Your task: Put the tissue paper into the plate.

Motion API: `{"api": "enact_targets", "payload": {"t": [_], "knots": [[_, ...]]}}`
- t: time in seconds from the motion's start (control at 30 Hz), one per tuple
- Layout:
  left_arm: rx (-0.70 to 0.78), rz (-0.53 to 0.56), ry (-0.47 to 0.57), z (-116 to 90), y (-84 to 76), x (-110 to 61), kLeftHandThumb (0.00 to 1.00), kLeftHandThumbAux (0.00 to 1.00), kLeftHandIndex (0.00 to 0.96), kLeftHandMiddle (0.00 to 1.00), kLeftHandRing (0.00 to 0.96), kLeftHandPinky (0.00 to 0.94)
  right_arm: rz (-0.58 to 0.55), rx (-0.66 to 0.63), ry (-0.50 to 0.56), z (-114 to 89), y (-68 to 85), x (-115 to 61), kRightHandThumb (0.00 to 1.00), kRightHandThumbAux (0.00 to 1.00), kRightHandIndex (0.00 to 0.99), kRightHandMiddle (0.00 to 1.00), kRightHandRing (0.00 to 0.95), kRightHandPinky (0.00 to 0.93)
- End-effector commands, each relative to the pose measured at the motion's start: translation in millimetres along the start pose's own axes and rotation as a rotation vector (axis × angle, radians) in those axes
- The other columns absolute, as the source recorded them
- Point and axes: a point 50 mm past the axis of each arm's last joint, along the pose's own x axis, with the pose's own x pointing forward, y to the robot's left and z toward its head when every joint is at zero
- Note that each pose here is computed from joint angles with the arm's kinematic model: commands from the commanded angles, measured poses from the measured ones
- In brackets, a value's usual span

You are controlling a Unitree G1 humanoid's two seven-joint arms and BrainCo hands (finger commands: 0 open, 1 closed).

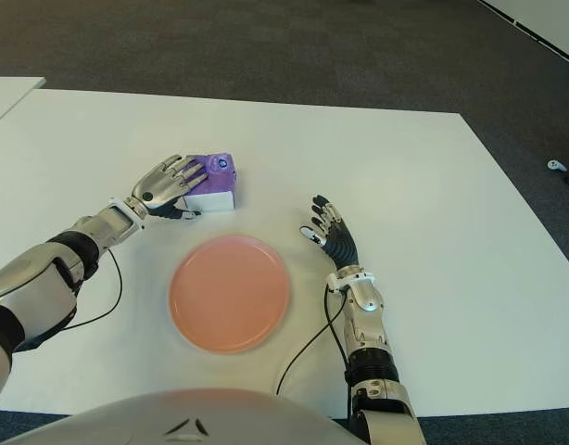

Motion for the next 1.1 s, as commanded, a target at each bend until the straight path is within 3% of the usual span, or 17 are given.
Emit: {"api": "enact_targets", "payload": {"t": [0.03,0.53,1.1], "knots": [[0.005,-0.170,-0.195,42.5,-29.3,-23.8,0.175,0.139,0.000,0.000,0.000,0.000,-0.012,0.088,0.280,-52.5,8.0,-36.3,0.000,0.646,0.000,0.000,0.000,0.000],[0.010,-0.209,-0.238,50.5,-32.8,-26.0,0.169,0.134,0.000,0.000,0.000,0.000,0.010,0.060,0.261,-52.2,8.2,-35.8,0.000,0.630,0.000,0.000,0.000,0.000],[0.029,-0.205,-0.256,44.8,-29.9,-23.7,0.159,0.141,0.000,0.000,0.000,0.000,-0.004,0.088,0.273,-50.9,14.6,-39.7,0.000,0.629,0.000,0.000,0.000,0.000]]}}
